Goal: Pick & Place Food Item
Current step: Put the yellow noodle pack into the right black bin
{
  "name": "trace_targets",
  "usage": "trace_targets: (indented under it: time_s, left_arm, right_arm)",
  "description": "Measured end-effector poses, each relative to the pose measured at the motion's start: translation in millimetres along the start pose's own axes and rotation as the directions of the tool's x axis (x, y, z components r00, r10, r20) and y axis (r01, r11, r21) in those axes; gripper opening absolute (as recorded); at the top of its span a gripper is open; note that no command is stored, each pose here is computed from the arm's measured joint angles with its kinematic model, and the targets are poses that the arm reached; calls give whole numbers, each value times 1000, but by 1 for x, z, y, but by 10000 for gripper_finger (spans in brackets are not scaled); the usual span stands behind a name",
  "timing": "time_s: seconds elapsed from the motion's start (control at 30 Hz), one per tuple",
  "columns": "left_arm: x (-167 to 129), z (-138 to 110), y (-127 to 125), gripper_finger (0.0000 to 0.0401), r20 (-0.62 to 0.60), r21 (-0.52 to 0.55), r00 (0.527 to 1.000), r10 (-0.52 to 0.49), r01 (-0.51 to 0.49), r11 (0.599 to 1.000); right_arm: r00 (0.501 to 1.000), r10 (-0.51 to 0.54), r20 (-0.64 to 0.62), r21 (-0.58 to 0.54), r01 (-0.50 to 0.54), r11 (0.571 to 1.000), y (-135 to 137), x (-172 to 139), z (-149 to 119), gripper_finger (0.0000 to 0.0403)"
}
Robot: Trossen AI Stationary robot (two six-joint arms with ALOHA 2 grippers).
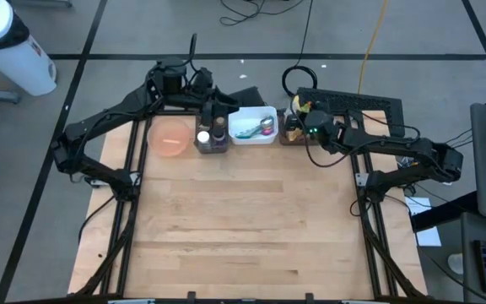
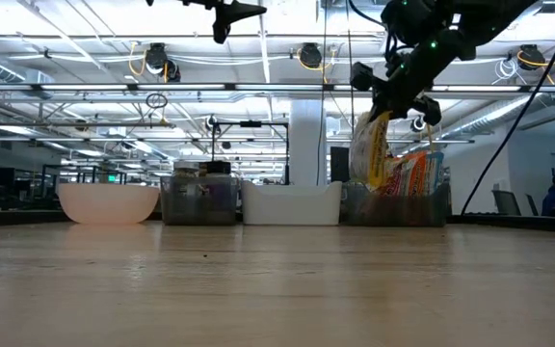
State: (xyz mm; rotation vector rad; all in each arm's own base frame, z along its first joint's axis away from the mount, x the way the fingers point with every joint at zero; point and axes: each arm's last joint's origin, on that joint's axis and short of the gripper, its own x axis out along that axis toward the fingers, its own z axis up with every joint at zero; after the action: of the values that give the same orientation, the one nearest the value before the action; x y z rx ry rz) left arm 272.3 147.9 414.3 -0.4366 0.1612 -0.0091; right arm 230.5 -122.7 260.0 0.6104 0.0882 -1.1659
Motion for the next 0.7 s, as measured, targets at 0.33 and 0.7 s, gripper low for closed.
trace_targets:
  time_s: [0.33, 0.7]
  left_arm:
    - [0, 0, 0, 202, 0, -7, 1000, 0, 0, 1000]
    - [0, 0, 0, 202, 1, -7, 1000, 0, 0, 1000]
  right_arm:
    - [1000, -16, 27, 29, 15, 999, -7, 2, -9, 0]
    - [994, -42, 96, 66, 36, 997, -9, 7, -3, 0]
